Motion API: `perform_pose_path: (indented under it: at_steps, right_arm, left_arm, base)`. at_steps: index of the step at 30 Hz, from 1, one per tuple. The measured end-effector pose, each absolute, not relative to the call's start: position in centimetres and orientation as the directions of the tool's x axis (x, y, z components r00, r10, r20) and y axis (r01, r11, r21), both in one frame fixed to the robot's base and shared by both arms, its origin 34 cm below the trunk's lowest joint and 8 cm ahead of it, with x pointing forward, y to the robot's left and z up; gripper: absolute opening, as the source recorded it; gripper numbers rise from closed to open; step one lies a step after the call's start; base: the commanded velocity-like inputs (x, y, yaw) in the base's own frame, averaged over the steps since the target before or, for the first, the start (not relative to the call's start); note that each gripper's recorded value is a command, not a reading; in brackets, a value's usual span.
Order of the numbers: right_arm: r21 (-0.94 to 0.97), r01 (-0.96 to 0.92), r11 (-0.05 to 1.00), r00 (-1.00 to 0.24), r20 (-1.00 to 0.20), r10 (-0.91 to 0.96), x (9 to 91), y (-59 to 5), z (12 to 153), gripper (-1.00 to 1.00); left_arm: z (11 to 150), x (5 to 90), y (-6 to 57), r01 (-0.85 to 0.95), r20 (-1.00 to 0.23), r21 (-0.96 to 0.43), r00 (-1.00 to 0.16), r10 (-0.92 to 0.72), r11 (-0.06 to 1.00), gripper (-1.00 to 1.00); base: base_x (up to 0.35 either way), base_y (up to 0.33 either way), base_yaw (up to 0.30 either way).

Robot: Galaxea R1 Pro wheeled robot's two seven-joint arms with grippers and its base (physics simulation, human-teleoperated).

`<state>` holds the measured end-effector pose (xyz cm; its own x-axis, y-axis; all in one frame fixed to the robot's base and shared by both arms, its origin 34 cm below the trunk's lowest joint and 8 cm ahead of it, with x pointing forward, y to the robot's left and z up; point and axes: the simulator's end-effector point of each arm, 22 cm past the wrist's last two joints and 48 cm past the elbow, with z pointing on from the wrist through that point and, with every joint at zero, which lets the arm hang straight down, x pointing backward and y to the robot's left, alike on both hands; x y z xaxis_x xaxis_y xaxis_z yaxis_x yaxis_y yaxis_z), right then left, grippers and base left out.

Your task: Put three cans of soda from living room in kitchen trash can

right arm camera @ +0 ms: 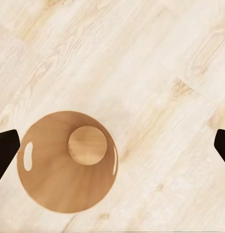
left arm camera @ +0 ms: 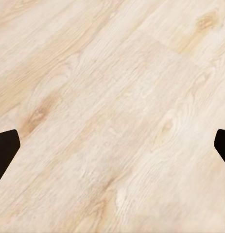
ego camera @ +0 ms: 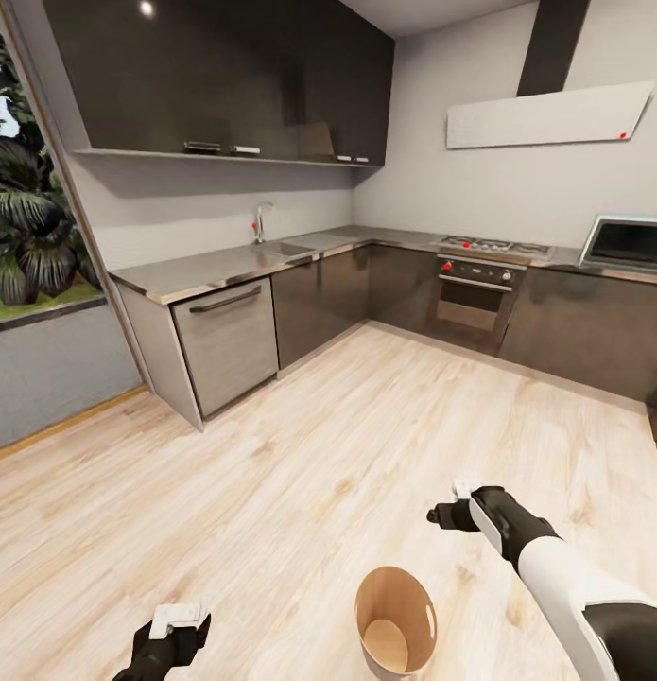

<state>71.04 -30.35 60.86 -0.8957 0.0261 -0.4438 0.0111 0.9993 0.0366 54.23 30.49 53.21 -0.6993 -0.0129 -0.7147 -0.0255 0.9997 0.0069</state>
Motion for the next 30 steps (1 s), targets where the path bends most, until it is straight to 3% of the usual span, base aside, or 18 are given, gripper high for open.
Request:
perform_pose_path:
  at_steps: [15,22,30]
  right_arm:
    - [0.038,0.023,0.999,-0.919,-0.392,0.036,68.8,-30.6,56.4,1.00]
    - [0.030,0.039,0.999,-0.957,-0.287,0.046,66.6,-31.6,54.6,1.00]
    - [0.029,0.038,0.999,-0.964,-0.263,0.045,65.8,-31.5,52.9,1.00]
  left_arm:
    - [50.5,54.0,30.5,-0.025,-0.716,0.008,-0.698,-0.012,1.000,1.00]
    - [49.1,53.8,30.5,-0.026,-0.716,0.010,-0.698,-0.011,1.000,1.00]
    - [47.6,53.6,30.5,-0.025,-0.716,0.010,-0.698,-0.010,1.000,1.00]
  base:
    - [0.000,0.000,0.000]
    - [0.000,0.000,0.000]
    - [0.000,0.000,0.000]
